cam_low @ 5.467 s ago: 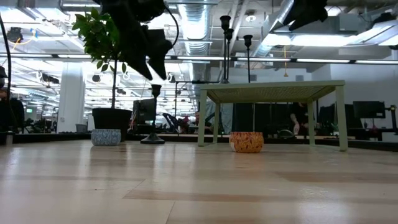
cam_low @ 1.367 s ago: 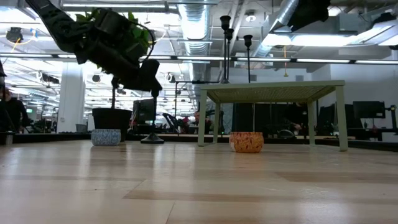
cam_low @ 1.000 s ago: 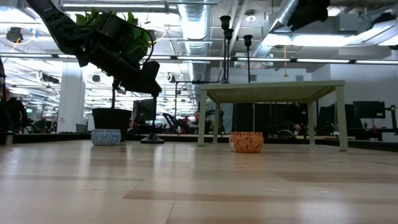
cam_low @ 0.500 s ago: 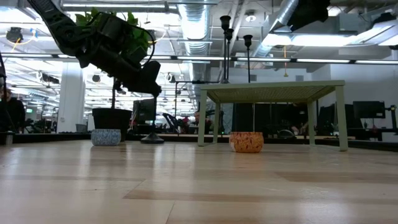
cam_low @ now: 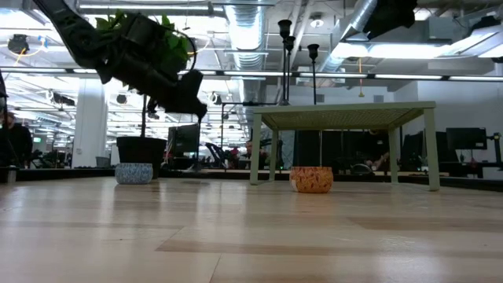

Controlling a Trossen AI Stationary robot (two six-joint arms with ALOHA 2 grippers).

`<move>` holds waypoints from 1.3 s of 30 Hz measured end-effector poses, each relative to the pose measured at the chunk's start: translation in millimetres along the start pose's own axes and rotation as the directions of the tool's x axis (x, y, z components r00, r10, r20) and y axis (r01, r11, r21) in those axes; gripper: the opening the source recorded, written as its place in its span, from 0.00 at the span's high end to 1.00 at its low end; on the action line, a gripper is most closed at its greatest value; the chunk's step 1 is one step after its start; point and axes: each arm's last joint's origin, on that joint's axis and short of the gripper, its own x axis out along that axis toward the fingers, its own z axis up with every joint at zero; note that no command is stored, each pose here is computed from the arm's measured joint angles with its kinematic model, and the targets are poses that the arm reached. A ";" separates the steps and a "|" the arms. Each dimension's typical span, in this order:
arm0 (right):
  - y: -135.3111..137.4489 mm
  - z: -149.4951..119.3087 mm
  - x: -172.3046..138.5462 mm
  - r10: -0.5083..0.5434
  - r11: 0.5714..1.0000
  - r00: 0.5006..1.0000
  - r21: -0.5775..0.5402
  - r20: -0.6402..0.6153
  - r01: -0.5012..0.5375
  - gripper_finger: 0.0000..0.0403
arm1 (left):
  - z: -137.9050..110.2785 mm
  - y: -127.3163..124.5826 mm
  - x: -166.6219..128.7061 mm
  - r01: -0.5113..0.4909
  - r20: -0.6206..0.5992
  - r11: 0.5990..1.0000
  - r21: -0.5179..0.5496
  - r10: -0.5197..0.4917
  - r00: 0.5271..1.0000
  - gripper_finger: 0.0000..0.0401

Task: Pick & Place candle stick holders
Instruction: Put the candle holder on the shelf aligned with the other candle holder to the right

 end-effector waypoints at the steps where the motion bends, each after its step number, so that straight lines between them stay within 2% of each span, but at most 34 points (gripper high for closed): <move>1: 0.0 -0.1 0.1 0.000 1.000 1.000 0.000 0.000 0.000 0.54 | 2.5 -1.6 -2.2 0.010 0.013 1.000 -0.003 -0.010 1.000 0.73; 4: 0.4 0.0 0.0 0.008 1.000 1.000 -0.002 0.001 -0.008 0.54 | 11.2 -5.4 -10.6 0.039 0.055 0.999 -0.015 -0.038 0.998 0.73; 13: 13.4 1.3 -0.7 0.156 0.987 0.988 -0.043 0.014 -0.155 0.54 | 34.3 -22.9 -40.6 0.171 0.178 0.984 -0.045 -0.161 0.971 0.72; 22: 28.1 3.0 -1.8 0.228 0.969 0.973 -0.099 0.020 -0.225 0.54 | 40.9 -38.2 -64.1 0.280 0.196 0.959 -0.050 -0.265 0.944 0.72; 30: 58.6 18.0 11.3 0.398 0.907 0.914 -0.178 0.072 -0.381 0.54 | 47.5 -49.1 -79.7 0.396 0.246 0.906 -0.149 -0.354 0.902 0.72; 35: 87.6 30.2 33.9 0.473 0.867 0.877 -0.220 0.081 -0.447 0.54 | 51.6 -58.3 -87.8 0.466 0.295 0.869 -0.166 -0.408 0.864 0.72; 39: 116.9 34.7 60.0 0.528 0.828 0.848 -0.248 0.042 -0.503 0.54 | 56.5 -63.7 -94.5 0.518 0.349 0.838 -0.174 -0.439 0.828 0.72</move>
